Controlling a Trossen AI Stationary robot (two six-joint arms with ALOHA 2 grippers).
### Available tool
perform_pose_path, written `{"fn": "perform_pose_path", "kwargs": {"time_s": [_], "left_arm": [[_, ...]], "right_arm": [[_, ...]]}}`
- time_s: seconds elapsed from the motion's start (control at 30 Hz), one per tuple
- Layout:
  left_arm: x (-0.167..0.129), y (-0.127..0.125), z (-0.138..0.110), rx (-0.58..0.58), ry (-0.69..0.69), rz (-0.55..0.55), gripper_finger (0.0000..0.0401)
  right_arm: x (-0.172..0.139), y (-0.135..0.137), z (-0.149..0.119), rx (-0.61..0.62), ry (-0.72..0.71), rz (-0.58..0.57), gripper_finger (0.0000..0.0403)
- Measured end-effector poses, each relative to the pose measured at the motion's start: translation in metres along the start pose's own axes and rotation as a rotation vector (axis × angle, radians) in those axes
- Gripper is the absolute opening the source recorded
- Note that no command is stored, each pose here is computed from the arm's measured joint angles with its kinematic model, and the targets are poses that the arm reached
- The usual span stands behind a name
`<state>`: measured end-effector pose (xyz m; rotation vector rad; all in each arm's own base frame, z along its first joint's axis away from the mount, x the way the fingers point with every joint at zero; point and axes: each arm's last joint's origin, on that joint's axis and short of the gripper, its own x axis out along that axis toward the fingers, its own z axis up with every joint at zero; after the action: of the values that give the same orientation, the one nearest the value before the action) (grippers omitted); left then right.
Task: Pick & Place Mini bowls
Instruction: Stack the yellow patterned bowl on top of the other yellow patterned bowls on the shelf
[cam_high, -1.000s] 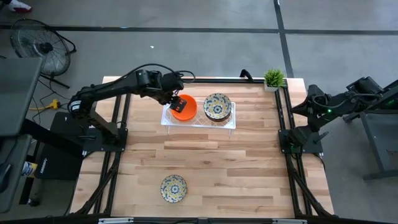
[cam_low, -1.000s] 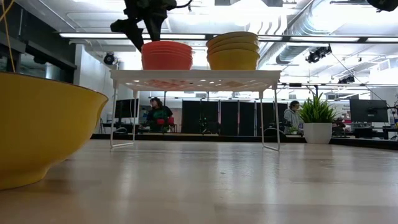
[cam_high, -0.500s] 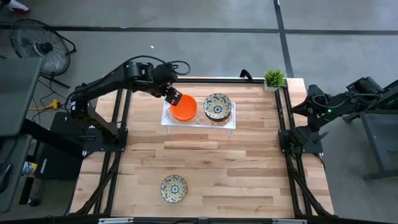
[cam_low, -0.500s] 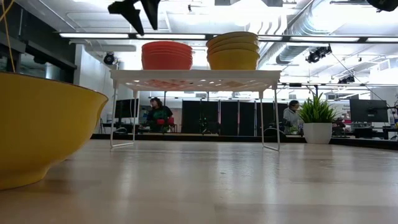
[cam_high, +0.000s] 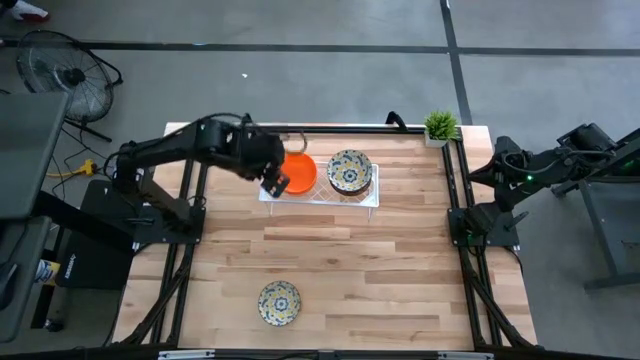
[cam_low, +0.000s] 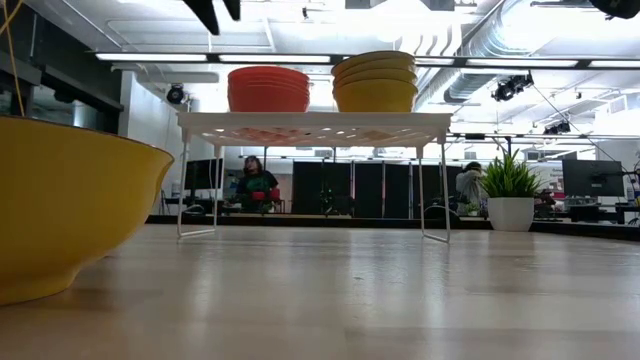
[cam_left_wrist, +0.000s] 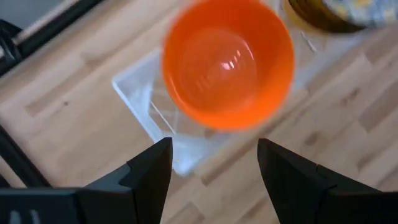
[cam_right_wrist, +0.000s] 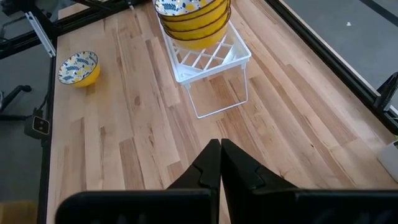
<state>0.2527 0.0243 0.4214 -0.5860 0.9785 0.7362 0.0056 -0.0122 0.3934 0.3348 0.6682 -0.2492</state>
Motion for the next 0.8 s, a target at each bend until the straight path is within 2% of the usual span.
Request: {"fn": "perform_pose_path", "kwargs": {"time_s": [0.53,0.8], "left_arm": [[-0.024,-0.044,-0.065,0.043,0.075,-0.099,0.0231],[-0.022,-0.066,-0.090,0.039,0.146,-0.110,0.0231]], "right_arm": [[0.000,0.000,0.000,0.008,0.001,0.001,0.0000],[0.000,0.000,0.000,0.008,0.004,0.005,0.0000]]}}
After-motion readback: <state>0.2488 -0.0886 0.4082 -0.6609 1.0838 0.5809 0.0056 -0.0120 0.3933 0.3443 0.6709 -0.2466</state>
